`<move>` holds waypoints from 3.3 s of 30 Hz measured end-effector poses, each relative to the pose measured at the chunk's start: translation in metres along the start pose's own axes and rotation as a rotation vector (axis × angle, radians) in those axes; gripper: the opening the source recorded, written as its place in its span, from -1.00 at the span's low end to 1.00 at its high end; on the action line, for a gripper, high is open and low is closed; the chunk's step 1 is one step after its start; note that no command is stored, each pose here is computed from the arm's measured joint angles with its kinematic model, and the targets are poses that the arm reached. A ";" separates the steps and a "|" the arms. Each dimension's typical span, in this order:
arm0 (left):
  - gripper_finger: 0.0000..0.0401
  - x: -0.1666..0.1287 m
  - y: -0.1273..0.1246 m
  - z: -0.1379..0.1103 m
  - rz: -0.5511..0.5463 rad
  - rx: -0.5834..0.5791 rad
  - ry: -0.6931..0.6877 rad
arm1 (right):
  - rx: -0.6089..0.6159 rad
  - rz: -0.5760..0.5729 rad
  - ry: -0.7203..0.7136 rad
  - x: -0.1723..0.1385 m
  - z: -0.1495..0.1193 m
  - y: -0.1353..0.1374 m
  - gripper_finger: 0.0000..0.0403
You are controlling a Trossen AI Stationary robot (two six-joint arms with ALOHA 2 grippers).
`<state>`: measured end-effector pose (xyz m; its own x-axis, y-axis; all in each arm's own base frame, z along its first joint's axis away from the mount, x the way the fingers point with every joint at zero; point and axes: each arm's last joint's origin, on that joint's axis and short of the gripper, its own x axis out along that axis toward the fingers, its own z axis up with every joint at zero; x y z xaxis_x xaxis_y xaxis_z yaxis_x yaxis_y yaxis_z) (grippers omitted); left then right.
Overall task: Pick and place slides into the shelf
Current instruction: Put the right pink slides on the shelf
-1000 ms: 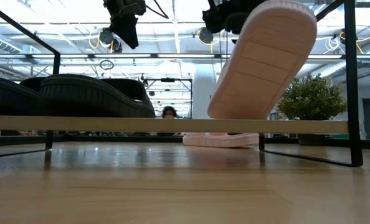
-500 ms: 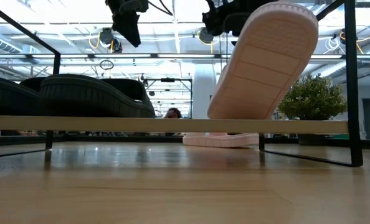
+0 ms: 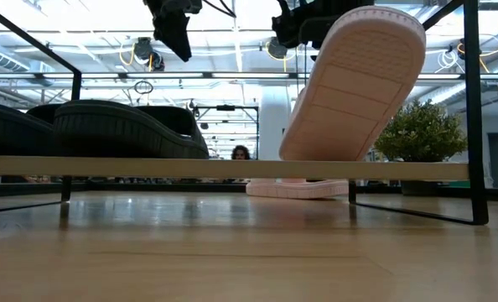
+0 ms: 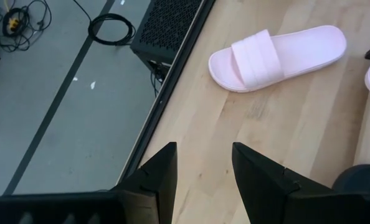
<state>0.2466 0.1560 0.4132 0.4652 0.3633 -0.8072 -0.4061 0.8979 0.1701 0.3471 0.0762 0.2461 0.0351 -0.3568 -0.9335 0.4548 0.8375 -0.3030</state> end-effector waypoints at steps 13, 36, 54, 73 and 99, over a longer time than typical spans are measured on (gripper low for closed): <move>-0.25 0.000 -0.001 0.001 0.000 0.003 -0.013 | -0.060 -0.088 -0.035 -0.002 -0.005 0.001 -1.00; -0.25 0.000 0.000 0.005 0.010 0.007 -0.051 | -0.104 -0.102 -0.044 -0.002 -0.005 0.000 -1.00; -0.25 0.000 0.000 0.005 0.010 0.016 -0.052 | -0.078 -0.057 -0.021 0.017 -0.009 0.006 -1.00; -0.25 0.000 0.000 0.005 0.009 0.025 -0.052 | -0.120 -0.080 0.054 0.016 -0.015 0.002 -1.00; -0.25 0.000 0.000 0.005 0.009 0.029 -0.052 | -0.133 0.011 0.071 0.017 -0.014 0.007 -0.98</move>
<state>0.2507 0.1570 0.4163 0.5020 0.3829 -0.7754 -0.3880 0.9011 0.1937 0.3387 0.0814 0.2259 -0.0256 -0.3207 -0.9468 0.3322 0.8906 -0.3106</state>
